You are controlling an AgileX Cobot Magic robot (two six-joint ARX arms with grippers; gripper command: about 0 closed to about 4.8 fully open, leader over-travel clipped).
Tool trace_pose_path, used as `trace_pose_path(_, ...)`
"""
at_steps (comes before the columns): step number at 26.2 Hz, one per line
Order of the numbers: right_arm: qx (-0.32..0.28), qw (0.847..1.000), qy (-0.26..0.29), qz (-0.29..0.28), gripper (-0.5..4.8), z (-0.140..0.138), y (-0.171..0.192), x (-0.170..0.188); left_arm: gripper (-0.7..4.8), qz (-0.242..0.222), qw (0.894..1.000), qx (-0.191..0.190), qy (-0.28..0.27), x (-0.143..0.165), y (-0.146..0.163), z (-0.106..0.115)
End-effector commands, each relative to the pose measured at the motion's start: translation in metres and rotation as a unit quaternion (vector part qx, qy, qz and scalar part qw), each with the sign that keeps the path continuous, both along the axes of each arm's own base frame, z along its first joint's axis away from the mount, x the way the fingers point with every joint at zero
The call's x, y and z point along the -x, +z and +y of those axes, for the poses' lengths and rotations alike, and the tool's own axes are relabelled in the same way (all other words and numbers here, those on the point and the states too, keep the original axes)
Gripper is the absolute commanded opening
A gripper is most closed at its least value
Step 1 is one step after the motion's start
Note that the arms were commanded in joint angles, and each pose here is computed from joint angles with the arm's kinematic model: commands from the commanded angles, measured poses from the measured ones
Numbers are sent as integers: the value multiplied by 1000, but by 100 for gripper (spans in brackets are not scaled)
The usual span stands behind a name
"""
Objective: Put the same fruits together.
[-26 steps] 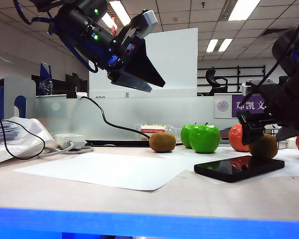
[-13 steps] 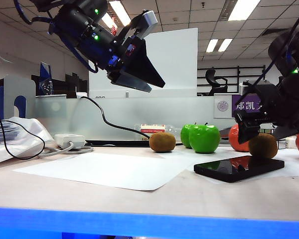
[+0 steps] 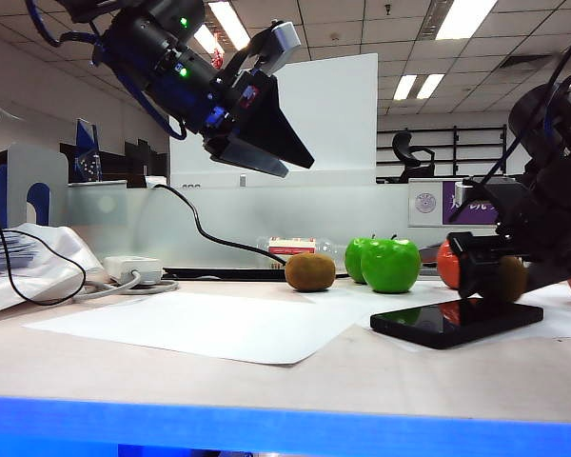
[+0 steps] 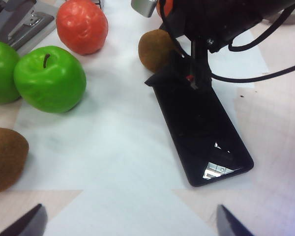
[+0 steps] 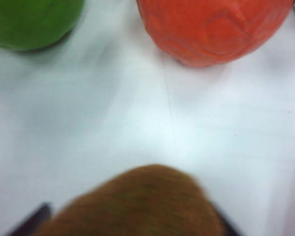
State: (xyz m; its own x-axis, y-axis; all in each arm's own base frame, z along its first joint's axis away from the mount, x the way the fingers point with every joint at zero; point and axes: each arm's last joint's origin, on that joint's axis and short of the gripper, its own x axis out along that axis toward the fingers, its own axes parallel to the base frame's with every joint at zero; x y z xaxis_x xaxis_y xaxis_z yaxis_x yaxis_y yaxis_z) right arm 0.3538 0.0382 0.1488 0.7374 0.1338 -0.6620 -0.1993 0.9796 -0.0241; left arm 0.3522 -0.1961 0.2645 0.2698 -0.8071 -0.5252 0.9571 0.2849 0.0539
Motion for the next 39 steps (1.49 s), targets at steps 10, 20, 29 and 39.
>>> trace_pose_path(10, -6, 1000, 3, -31, 185, 1, 6, -5, 479, -1, 1000, 3, -1, 1, 2, 0)
trace_pose_path(20, -77, 993, 79, -31, 163, 18, 9, -4, 479, -12, 1000, 9, 0, -1, 4, -1)
trace_pose_path(29, -90, 982, 152, -73, 103, 65, 25, -7, 479, -16, 1000, 3, 9, -2, 4, -1)
trace_pose_path(39, -112, 972, 196, -57, 103, 91, 34, -46, 479, -38, 999, -12, 34, -4, 5, 0)
